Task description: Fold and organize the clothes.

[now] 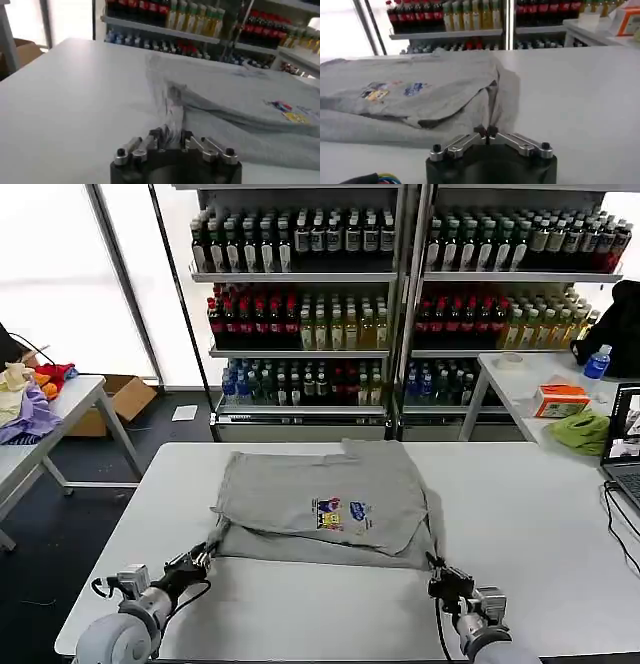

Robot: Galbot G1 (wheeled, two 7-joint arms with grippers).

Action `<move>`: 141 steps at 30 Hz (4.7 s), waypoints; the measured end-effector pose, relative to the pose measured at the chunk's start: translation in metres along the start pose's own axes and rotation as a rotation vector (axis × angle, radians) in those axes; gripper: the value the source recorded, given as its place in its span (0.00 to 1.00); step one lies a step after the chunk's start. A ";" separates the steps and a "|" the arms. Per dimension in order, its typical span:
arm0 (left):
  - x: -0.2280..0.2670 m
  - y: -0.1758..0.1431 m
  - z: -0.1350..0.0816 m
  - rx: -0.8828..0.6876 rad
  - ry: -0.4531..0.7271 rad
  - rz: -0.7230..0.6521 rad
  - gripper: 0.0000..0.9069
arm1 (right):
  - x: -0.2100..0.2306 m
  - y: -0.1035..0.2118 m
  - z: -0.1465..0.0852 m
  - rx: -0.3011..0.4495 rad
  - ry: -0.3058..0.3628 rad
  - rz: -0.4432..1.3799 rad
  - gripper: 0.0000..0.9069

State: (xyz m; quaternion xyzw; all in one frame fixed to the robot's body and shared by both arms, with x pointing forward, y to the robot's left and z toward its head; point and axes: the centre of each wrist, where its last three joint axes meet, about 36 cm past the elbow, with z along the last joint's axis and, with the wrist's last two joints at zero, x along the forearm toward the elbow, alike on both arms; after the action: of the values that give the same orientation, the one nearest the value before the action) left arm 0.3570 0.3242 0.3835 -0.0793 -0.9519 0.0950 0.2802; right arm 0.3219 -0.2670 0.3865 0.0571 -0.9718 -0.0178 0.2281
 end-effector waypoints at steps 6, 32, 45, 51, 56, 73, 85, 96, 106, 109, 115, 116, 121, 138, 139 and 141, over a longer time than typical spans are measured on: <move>0.018 -0.009 0.013 0.032 -0.010 0.003 0.00 | 0.013 0.000 0.005 -0.006 -0.004 -0.005 0.00; 0.125 -0.014 0.042 0.053 0.071 -0.141 1.00 | 0.108 0.020 0.020 -0.005 0.065 -0.032 1.00; 0.136 0.004 -0.009 -0.066 -0.009 -0.194 1.00 | 0.086 -0.012 -0.036 0.018 -0.067 -0.074 1.00; 0.111 0.021 -0.037 -0.110 -0.052 -0.136 1.00 | 0.024 -0.036 -0.067 0.077 -0.103 -0.140 1.00; 0.070 0.035 -0.060 -0.135 -0.065 -0.054 1.00 | -0.042 -0.051 -0.090 0.099 -0.093 -0.198 1.00; -0.073 0.059 -0.103 -0.177 0.000 0.073 1.00 | -0.202 -0.055 -0.142 0.102 0.022 -0.254 1.00; -0.120 0.070 -0.109 -0.162 0.035 0.049 1.00 | -0.246 -0.033 -0.147 0.071 0.082 -0.271 1.00; -0.136 0.071 -0.105 -0.159 0.055 0.045 0.00 | -0.263 -0.018 -0.146 0.060 0.125 -0.270 0.00; -0.134 0.063 -0.092 -0.172 0.064 0.062 0.01 | -0.268 -0.014 -0.143 0.040 0.130 -0.268 0.00; -0.133 0.059 -0.088 -0.172 0.063 0.072 0.01 | -0.268 -0.013 -0.142 0.033 0.127 -0.269 0.00; -0.133 0.056 -0.088 -0.173 0.048 0.076 0.01 | -0.265 -0.012 -0.142 0.013 0.116 -0.274 0.00; -0.133 0.056 -0.088 -0.174 0.045 0.074 0.01 | -0.264 -0.012 -0.143 0.010 0.112 -0.274 0.00; -0.132 0.055 -0.094 -0.176 0.017 0.069 0.01 | -0.255 -0.012 -0.148 -0.017 0.088 -0.282 0.00; -0.080 0.044 -0.116 -0.182 -0.120 0.073 0.01 | -0.176 -0.029 -0.158 -0.114 -0.025 -0.317 0.00; -0.075 0.043 -0.116 -0.185 -0.126 0.075 0.01 | -0.168 -0.032 -0.157 -0.118 -0.031 -0.320 0.00; -0.064 0.041 -0.115 -0.194 -0.140 0.074 0.01 | -0.154 -0.037 -0.155 -0.126 -0.041 -0.322 0.00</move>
State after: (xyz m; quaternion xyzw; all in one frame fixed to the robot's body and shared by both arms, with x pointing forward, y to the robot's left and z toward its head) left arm 0.4769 0.3670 0.4360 -0.1345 -0.9703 0.0180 0.2002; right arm 0.5311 -0.2870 0.4548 0.1975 -0.9515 -0.1161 0.2054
